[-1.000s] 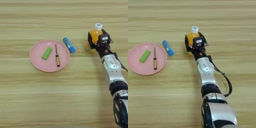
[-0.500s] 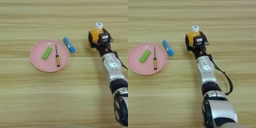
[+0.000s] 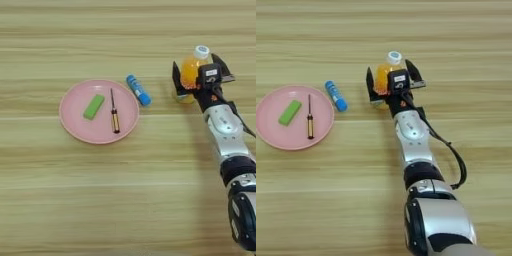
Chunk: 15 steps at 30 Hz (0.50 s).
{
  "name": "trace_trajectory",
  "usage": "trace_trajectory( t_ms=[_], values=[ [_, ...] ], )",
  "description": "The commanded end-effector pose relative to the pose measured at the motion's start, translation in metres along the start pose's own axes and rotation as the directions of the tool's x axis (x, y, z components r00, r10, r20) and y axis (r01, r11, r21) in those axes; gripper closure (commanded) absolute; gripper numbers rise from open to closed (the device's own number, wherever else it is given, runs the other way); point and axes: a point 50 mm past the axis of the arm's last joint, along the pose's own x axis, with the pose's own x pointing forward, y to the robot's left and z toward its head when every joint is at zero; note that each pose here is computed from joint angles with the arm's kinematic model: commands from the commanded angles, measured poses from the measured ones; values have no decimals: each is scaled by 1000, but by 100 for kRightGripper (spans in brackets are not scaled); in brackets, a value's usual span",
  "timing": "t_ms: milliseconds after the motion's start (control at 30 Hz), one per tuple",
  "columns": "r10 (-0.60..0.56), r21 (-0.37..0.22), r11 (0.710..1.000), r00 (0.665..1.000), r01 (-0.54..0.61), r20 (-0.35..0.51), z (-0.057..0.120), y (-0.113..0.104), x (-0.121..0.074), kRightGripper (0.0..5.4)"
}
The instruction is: Move the objects on the table
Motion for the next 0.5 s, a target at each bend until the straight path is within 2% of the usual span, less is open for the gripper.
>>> trace_trajectory(
  t_ms=[33, 200, 400, 500],
  values=[
    [-29, -24, 999, 989, 33, 145, 39, -12, 27, 5],
    [-42, -7, 999, 984, 44, 172, 42, -14, 27, 5],
    [-63, 15, 998, 953, 61, 297, 58, -15, 25, 5],
    [-77, 25, 997, 941, 73, 328, 61, -17, 24, 5]
  ],
)
